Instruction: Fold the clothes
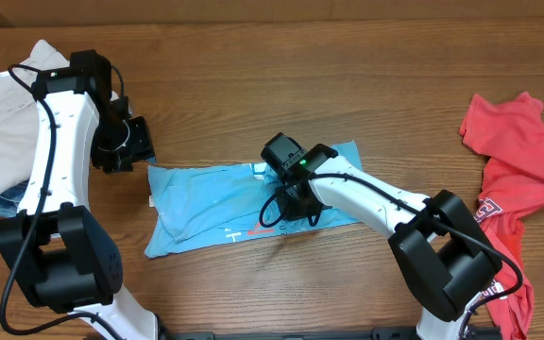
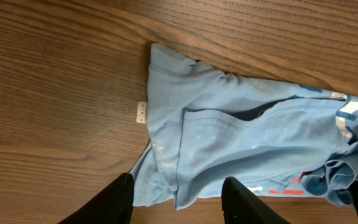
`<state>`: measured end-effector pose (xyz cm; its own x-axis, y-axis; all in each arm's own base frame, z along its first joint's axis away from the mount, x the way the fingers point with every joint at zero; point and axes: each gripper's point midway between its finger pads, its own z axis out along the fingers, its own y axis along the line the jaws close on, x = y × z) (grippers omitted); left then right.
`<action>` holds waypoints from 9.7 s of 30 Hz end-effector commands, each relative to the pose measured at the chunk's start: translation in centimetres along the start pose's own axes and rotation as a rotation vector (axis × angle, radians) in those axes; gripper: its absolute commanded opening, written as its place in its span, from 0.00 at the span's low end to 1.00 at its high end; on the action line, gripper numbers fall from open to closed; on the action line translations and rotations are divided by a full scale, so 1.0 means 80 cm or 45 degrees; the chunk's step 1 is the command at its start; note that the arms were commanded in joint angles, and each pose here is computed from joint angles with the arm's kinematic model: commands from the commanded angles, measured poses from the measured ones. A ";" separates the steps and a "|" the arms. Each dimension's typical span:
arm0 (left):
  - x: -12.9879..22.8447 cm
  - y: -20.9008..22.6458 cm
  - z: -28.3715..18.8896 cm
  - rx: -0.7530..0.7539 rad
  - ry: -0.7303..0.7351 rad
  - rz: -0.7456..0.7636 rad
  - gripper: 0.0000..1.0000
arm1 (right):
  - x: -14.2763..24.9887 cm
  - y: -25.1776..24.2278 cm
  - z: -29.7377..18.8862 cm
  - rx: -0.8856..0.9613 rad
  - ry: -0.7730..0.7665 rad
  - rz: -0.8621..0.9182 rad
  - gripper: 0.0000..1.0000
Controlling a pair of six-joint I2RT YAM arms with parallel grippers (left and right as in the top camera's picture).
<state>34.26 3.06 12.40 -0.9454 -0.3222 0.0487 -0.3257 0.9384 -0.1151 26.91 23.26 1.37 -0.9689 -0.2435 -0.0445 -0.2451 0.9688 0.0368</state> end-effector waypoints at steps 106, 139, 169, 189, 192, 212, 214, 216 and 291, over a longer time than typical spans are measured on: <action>-0.002 0.004 -0.014 -0.024 -0.052 0.038 0.51 | -0.069 0.029 -0.035 -0.131 -0.069 -0.249 0.15; -0.003 0.004 -0.014 -0.027 -0.056 0.039 0.52 | -0.027 0.117 -0.071 -0.571 -0.040 -0.772 0.04; -0.002 0.004 -0.014 -0.028 -0.052 0.038 0.53 | -0.124 0.005 -0.078 -0.186 -0.229 -0.296 0.26; 0.004 0.006 -0.014 -0.032 -0.028 0.035 0.53 | -0.135 0.008 0.004 -0.256 -0.245 -0.280 0.32; 0.004 0.006 -0.014 -0.032 -0.025 0.035 0.53 | -0.130 0.007 0.012 -0.251 -0.219 -0.279 0.35; 0.024 0.015 0.041 -0.042 0.062 0.037 0.77 | -0.159 -0.118 -0.236 -0.217 -0.397 0.010 0.57; 0.032 0.019 0.061 -0.044 0.085 0.039 0.78 | -0.150 -0.133 -0.232 -0.207 -0.350 0.048 0.57; 0.041 0.016 0.086 -0.007 0.104 0.058 0.78 | -0.143 -0.149 -0.231 -0.199 -0.318 0.090 0.56; 0.095 -0.236 0.046 0.108 -0.063 0.590 0.19 | -0.122 -0.165 -0.225 -0.158 -0.230 0.129 0.55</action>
<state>33.78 -16.69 11.94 -0.9879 0.1235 -0.0936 0.1394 0.9721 -0.1888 38.93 11.96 19.21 -0.9703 -0.1224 -0.2085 -0.1608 0.9707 0.1784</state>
